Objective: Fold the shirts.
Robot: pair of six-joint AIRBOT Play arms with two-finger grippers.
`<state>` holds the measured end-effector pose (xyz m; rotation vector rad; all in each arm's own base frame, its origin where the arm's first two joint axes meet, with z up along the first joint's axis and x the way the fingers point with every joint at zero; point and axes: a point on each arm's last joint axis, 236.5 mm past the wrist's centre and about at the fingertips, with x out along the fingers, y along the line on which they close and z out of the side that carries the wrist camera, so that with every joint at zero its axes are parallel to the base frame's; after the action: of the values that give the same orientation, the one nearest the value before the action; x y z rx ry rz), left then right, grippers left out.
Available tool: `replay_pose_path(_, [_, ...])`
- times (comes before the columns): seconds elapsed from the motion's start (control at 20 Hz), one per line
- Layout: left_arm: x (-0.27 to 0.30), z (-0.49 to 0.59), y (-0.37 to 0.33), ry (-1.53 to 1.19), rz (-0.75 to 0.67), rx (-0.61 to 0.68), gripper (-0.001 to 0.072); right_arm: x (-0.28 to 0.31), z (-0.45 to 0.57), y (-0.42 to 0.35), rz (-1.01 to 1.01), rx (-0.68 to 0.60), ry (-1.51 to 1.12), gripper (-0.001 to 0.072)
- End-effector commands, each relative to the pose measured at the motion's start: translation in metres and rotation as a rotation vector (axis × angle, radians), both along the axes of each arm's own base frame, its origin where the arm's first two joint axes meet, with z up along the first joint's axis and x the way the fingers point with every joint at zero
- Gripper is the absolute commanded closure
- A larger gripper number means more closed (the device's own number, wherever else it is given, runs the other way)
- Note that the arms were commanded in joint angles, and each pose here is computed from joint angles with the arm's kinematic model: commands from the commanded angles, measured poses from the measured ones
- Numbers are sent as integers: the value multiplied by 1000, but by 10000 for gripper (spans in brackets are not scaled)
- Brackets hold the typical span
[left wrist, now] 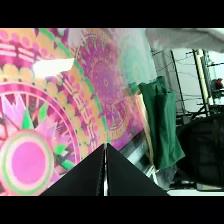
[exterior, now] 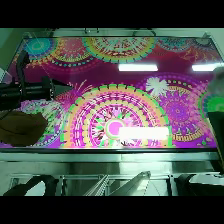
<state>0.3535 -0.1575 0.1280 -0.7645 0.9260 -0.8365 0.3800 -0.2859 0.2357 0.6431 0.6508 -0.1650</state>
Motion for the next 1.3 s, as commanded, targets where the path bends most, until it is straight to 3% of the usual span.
replay_pose_path(0.0, [-6, -8, -3, 9, -29, 37, 697, -66, -50, -11, -50, -37, 353, 695])
replay_pose_path(0.35, [-18, -7, -16, 18, -87, 29, 696, -122, -71, -14, -150, -1, 510, 696])
replay_pose_path(0.75, [-18, -7, -16, 9, -91, 33, 696, -228, -128, -19, -432, 219, 628, 694])
replay_pose_path(0.95, [-18, -7, -15, 8, -90, 33, 695, -251, -174, -14, -477, 322, 667, 693])
replay_pose_path(1.25, [-17, -7, -15, 9, -89, 33, 696, -295, -232, -41, -460, 118, 823, 694])
